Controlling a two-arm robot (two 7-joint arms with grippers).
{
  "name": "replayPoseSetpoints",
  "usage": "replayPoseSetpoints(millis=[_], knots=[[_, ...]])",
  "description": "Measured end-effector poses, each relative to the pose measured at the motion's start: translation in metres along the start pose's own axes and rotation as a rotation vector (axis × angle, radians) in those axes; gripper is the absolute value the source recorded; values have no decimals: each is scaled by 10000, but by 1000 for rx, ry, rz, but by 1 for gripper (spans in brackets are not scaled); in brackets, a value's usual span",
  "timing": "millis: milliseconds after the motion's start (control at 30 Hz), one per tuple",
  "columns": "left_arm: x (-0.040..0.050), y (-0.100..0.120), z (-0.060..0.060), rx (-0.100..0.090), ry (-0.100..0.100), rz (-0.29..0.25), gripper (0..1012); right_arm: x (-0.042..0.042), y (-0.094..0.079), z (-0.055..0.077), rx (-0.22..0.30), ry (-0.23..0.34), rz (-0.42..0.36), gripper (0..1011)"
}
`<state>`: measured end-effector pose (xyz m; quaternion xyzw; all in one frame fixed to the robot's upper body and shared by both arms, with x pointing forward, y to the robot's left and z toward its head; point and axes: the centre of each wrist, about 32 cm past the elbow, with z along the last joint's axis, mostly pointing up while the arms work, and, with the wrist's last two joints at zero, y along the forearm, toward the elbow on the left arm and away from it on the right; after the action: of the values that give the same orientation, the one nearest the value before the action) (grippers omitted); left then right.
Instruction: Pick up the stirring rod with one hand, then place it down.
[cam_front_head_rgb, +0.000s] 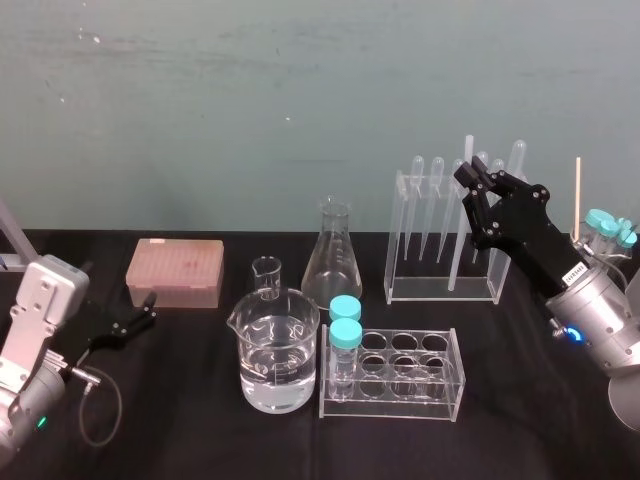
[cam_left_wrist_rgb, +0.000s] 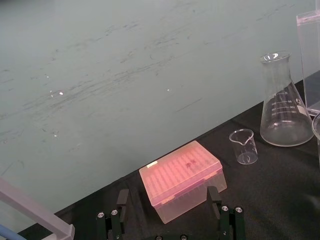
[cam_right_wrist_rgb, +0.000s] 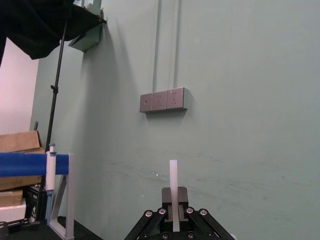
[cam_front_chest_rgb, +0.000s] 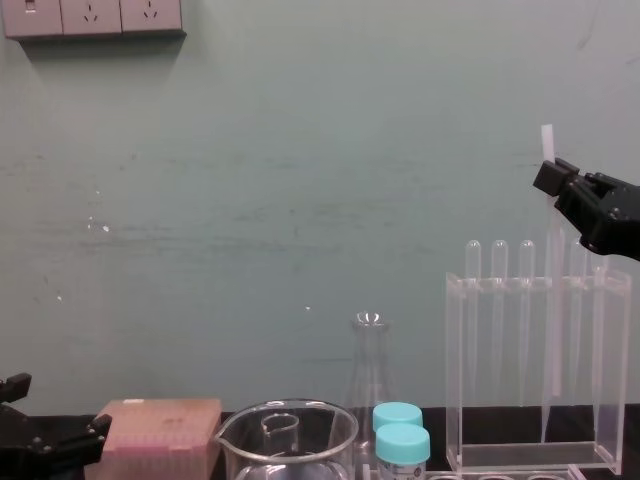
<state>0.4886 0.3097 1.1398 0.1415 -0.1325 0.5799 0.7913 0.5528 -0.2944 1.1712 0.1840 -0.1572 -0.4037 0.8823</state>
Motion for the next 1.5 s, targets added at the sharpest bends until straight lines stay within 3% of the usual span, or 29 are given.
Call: replayPoseSetpoints(millis=[1500], knots=[[0, 0, 0, 0, 0, 0, 1000, -5, -4, 8, -8, 5, 5, 62]])
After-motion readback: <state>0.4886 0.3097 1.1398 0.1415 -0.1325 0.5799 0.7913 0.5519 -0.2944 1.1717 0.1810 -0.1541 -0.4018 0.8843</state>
